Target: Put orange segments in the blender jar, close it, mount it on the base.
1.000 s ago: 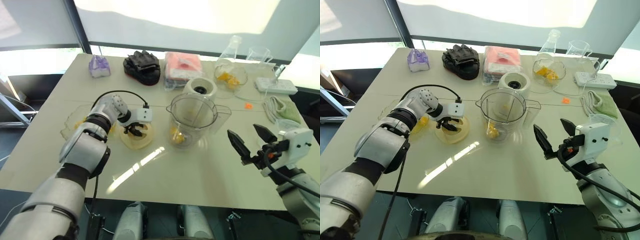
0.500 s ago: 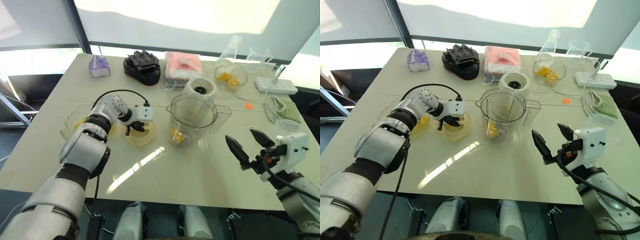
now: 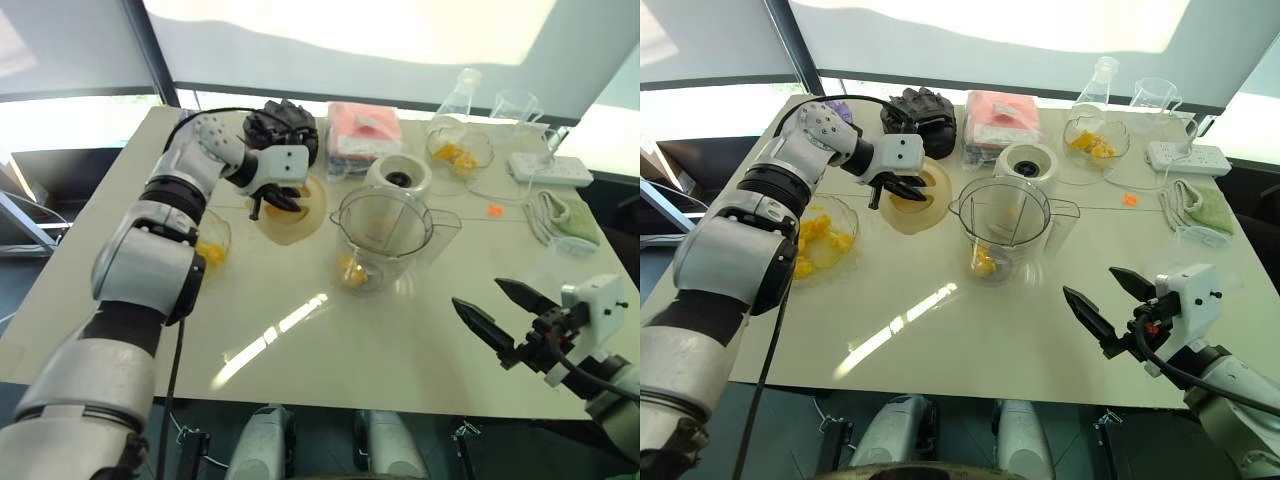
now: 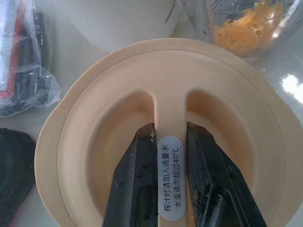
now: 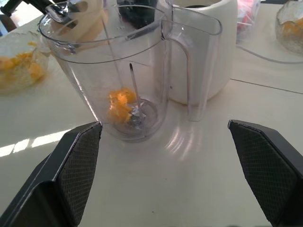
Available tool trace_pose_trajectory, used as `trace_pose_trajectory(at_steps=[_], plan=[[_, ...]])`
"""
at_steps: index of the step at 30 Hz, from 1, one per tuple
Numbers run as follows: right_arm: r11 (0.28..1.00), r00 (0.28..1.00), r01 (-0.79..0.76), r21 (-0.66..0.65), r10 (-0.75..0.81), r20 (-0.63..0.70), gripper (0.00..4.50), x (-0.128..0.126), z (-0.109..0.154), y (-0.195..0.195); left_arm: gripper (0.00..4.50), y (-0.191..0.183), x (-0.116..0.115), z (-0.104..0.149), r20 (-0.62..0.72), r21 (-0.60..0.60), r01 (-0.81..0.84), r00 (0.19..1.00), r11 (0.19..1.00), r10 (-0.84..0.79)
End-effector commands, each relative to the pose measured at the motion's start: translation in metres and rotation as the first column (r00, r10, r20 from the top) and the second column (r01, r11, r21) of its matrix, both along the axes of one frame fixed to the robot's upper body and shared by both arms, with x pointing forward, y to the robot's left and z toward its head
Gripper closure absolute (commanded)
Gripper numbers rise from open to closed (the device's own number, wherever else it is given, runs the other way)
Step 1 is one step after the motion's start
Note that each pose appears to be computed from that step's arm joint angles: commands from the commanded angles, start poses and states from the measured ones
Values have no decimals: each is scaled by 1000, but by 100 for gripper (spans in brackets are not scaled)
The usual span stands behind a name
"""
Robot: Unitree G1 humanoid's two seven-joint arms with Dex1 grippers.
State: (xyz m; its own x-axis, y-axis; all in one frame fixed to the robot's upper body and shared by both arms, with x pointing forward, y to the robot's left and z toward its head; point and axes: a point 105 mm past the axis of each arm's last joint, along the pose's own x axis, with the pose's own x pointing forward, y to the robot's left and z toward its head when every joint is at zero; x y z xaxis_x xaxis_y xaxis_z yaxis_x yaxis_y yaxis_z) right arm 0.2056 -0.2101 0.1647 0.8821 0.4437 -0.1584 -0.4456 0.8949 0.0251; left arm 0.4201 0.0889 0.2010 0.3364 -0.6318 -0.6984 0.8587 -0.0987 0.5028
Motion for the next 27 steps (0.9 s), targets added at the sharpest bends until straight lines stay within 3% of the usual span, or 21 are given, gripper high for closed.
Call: trace_pose_trajectory(at_steps=[1,8,13,21,27], plan=[[999,999,-42,-9,42,26,0,-2,12,6,425,-4,4,31,102,-30,9,995,1000,-6],[995,995,-102,-11,102,2,0,-4,19,12,425,-6,6,47,156,-51,11,988,999,-3],[993,993,-116,-13,115,-26,0,-2,19,8,425,-29,2,88,210,-121,52,977,991,-26],[998,1000,-19,-53,17,-24,0,11,7,-12,425,-82,-30,128,198,-147,260,953,954,-229],[997,999,35,-66,-34,18,0,22,-4,-13,425,-109,-52,129,99,-128,365,930,922,-355]])
